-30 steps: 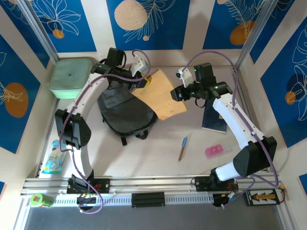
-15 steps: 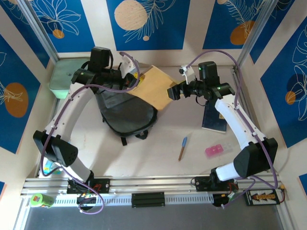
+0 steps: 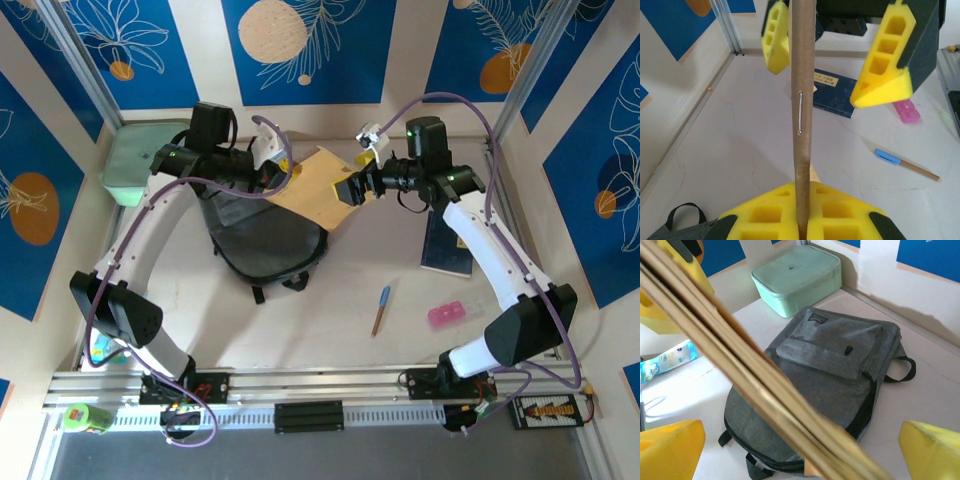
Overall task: Pack the student bag
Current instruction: Pick up the book from the center of the table.
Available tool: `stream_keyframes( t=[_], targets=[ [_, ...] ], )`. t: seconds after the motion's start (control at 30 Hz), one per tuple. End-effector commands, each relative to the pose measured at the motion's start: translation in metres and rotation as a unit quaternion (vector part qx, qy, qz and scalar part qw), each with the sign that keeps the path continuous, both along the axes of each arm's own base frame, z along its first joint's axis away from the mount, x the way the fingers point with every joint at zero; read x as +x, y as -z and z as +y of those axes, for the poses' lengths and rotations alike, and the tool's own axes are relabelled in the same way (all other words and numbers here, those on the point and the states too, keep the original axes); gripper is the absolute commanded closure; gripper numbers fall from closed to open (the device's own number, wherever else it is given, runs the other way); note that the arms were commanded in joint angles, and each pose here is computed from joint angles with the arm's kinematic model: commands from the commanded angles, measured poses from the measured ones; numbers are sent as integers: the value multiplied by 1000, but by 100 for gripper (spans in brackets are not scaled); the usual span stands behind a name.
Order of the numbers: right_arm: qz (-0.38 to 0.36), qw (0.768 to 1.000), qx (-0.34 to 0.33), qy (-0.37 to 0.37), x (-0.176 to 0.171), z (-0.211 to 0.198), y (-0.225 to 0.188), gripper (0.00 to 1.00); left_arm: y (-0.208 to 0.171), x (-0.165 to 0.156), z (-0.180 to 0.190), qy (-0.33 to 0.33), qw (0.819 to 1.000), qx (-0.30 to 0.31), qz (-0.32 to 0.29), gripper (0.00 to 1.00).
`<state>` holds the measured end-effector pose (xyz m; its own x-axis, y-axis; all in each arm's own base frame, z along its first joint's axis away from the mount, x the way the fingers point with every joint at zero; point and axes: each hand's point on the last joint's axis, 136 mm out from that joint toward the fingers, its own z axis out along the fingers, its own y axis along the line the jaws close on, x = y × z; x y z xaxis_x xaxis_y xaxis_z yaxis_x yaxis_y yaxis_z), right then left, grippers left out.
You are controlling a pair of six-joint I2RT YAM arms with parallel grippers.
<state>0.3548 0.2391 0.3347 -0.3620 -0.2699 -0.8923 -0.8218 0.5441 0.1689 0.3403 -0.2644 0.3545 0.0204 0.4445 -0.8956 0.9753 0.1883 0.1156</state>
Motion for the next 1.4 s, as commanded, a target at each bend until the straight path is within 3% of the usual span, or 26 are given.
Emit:
stream_keyframes(
  t=[0.0,0.23,0.47,0.6,0.9,1.13,1.37],
  targets=[
    [-36,999,15,-21,-1,7,-24,1,-2,-11,-2,36,999,-5,0,100],
    [-52,998,25,-13,4,8,-33,1,5,-14,-1,39,999,1,6,100],
    [-7,997,17,-79,-10,32,-11,3,-1,-18,-4,53,998,-15,4,100],
    [18,995,19,-97,-14,33,2,13,2,-10,-2,33,999,-6,0,100],
    [75,994,20,-75,-18,11,33,46,2,26,13,-70,997,6,-33,100],
    [102,993,12,-58,-14,8,56,48,-7,20,10,-51,998,-13,-28,100],
    [84,995,12,-47,-7,5,50,47,-5,9,9,-26,999,-15,-22,100]
  ],
)
